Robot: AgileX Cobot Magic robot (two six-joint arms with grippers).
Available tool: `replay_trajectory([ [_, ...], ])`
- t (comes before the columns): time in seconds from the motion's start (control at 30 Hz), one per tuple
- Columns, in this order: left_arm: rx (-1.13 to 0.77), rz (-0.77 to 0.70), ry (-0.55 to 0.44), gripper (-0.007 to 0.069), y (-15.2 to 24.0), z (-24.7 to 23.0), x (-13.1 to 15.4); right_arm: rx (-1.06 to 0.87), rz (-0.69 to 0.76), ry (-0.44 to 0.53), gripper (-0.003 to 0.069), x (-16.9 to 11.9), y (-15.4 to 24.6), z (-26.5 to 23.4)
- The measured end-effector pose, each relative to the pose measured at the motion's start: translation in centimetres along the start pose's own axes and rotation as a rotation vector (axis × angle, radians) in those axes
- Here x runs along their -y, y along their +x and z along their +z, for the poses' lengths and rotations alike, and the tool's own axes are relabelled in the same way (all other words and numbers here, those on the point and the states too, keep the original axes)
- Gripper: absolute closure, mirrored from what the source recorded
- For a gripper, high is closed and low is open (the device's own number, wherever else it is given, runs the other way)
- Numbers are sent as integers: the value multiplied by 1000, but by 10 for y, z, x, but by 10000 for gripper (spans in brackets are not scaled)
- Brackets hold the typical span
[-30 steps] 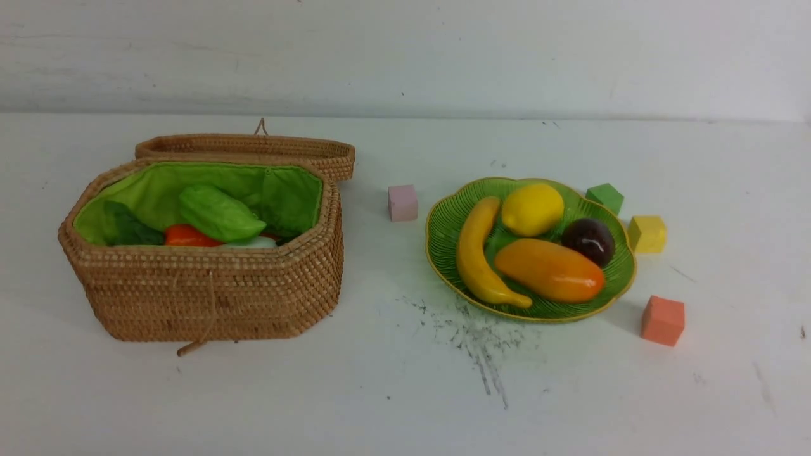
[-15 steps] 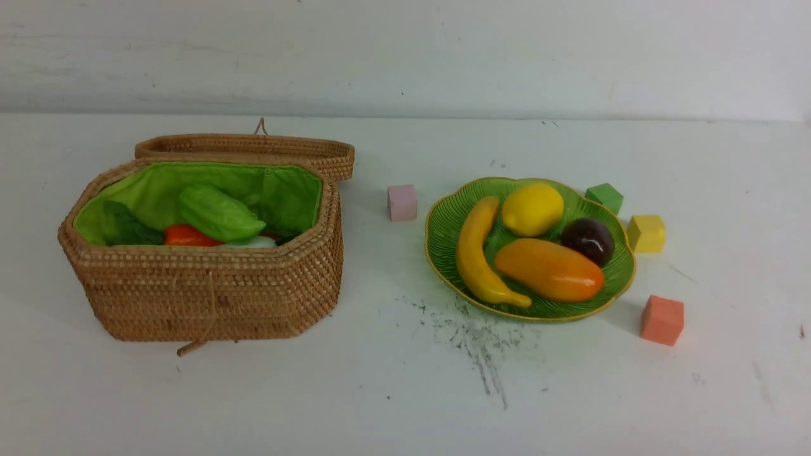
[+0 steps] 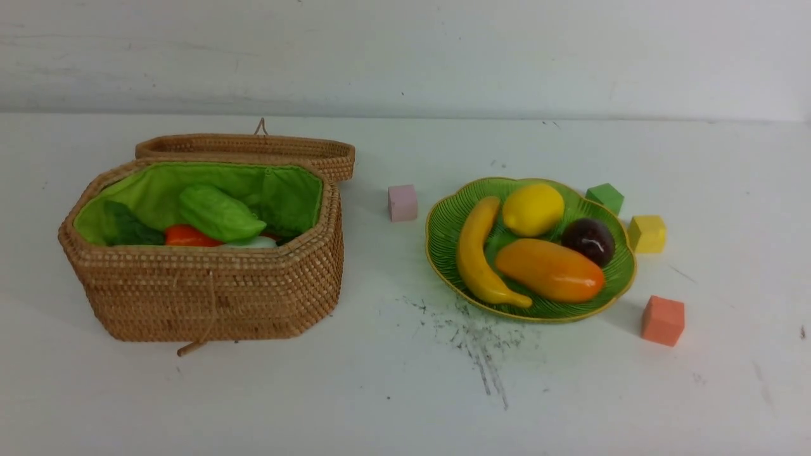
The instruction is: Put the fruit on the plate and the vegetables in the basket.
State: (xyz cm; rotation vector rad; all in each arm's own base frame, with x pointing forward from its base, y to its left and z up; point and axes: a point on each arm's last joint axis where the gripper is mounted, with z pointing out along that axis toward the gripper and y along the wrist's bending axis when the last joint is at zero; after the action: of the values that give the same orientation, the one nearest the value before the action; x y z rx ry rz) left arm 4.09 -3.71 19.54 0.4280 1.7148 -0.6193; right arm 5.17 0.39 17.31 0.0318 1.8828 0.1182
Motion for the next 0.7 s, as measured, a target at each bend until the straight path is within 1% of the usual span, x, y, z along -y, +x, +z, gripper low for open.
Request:
replay_trajectory([
  [0.53, 1, 0, -1, 627, 0, 0, 0, 2, -2, 1, 666, 0, 0, 0],
  [0.67, 24, 0, -25, 627, 0, 1, -2, 2, -1, 0, 663, 0, 0, 0],
  [0.7, 35, 0, -45, 627, -1, 1, -3, 2, -1, 0, 662, 0, 0, 0],
])
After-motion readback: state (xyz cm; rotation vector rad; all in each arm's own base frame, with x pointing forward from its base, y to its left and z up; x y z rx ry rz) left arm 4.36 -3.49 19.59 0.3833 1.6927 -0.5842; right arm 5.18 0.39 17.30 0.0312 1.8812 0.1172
